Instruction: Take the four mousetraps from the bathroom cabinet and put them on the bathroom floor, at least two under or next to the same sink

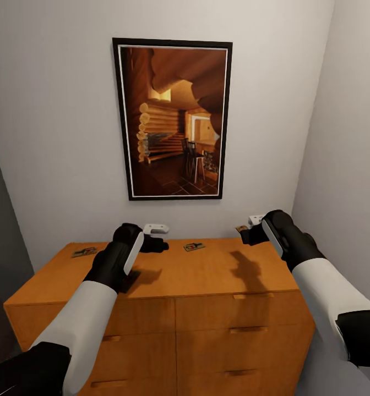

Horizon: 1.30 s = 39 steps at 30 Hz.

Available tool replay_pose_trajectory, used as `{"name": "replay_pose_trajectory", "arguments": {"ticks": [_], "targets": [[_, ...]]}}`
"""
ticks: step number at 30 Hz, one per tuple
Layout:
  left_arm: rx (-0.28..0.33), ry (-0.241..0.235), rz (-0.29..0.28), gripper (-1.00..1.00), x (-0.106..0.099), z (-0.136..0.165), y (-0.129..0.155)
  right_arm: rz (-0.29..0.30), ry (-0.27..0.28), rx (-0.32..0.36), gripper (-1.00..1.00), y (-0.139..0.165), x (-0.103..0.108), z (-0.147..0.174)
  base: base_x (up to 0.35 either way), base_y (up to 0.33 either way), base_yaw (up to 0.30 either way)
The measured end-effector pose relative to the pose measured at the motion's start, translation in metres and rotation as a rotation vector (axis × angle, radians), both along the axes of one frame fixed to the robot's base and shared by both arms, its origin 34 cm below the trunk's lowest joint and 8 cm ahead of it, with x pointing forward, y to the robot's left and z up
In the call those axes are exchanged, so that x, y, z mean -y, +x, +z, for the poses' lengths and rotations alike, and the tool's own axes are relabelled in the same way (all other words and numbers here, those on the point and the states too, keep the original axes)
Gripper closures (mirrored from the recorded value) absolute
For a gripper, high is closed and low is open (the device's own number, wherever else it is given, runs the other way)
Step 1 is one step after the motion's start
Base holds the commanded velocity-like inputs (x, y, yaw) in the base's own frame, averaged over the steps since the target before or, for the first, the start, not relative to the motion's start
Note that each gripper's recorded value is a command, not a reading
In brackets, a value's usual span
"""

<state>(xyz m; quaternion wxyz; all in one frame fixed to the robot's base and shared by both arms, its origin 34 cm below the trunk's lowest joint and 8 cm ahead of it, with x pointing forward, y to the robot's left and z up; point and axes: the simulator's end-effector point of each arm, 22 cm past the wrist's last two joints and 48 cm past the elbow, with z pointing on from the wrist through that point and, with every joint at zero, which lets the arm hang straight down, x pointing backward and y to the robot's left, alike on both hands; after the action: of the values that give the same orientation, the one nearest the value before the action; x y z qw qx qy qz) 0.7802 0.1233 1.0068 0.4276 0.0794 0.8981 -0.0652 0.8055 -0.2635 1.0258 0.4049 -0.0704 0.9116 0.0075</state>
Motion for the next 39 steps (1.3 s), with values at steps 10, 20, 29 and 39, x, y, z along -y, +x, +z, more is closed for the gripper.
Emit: {"name": "replay_pose_trajectory", "arguments": {"ticks": [10, 20, 29, 39], "targets": [[-0.015, 0.011, 0.012, -1.0, -0.009, -0.007, 0.001, -0.002, -0.002, 0.0, 1.0, 0.0, 0.001, 0.0, -0.055, 0.0, -0.001], [-0.02, 0.013, 0.014, -1.0, -0.011, -0.009, 0.001, -0.003, -0.002, 0.0, 1.0, 0.001, 0.001, -0.001, -0.324, 0.01, 0.0], [-0.02, 0.013, 0.014, -1.0, -0.011, -0.009, 0.001, -0.004, -0.002, -0.002, 1.0, 0.0, 0.001, -0.001, -0.273, 0.099, 0.0], [-0.024, 0.012, 0.012, -1.0, -0.011, -0.011, 0.0, -0.008, -0.005, -0.002, 1.0, 0.0, 0.002, -0.001, -0.024, 0.053, 0.0]]}}
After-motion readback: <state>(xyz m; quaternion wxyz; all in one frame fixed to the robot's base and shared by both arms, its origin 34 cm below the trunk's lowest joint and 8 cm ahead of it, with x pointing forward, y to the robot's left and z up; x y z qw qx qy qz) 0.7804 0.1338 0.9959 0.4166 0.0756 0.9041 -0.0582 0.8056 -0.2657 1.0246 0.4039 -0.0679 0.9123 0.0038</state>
